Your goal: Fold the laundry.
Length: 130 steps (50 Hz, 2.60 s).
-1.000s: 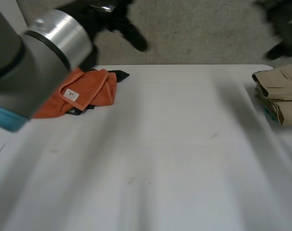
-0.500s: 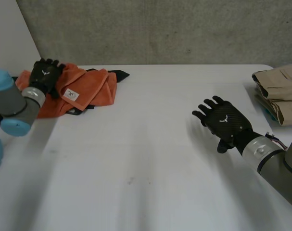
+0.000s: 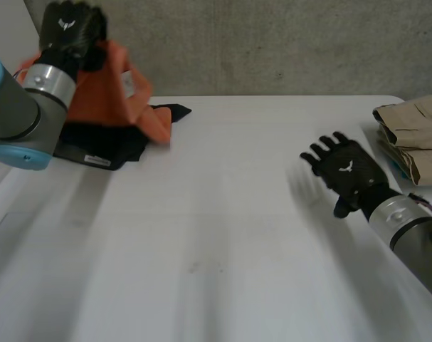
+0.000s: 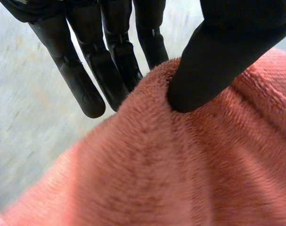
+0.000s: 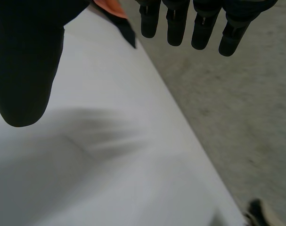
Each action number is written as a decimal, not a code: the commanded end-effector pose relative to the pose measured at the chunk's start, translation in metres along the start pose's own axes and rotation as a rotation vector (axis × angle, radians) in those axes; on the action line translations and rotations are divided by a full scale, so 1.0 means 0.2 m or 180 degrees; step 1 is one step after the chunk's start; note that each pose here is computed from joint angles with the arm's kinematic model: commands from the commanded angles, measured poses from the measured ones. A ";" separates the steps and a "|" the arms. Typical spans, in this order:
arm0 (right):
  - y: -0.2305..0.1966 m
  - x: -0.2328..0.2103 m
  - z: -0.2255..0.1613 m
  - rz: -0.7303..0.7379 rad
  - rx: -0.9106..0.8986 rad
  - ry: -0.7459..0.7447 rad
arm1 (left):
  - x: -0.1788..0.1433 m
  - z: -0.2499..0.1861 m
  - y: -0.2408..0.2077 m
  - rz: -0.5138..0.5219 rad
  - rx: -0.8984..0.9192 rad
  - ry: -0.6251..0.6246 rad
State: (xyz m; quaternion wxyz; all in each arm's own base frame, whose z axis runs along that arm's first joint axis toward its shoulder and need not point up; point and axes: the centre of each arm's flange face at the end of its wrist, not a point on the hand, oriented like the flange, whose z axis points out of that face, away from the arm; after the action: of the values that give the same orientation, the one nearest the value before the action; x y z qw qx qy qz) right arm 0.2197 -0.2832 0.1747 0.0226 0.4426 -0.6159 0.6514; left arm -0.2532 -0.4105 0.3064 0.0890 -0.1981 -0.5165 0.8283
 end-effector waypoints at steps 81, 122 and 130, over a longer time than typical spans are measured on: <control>-1.23 0.13 -0.40 0.0979 0.1574 0.0014 | 0.58 -0.79 0.41 -0.0796 -0.2162 0.0572; -0.68 0.56 -0.16 0.0708 0.0408 0.0361 | 0.36 -0.64 -0.39 -0.0878 -0.0811 0.0392; -0.37 0.38 0.02 0.0233 -0.0120 -0.0114 | 0.41 -0.66 -0.24 -0.0602 -0.1107 0.0495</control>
State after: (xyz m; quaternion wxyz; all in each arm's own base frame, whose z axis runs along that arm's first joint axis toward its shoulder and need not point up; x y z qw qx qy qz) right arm 0.2127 -0.2958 0.3287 -0.0333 0.3589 -0.6339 0.6843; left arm -0.2674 -0.2459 0.3065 0.1902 -0.1964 -0.6342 0.7232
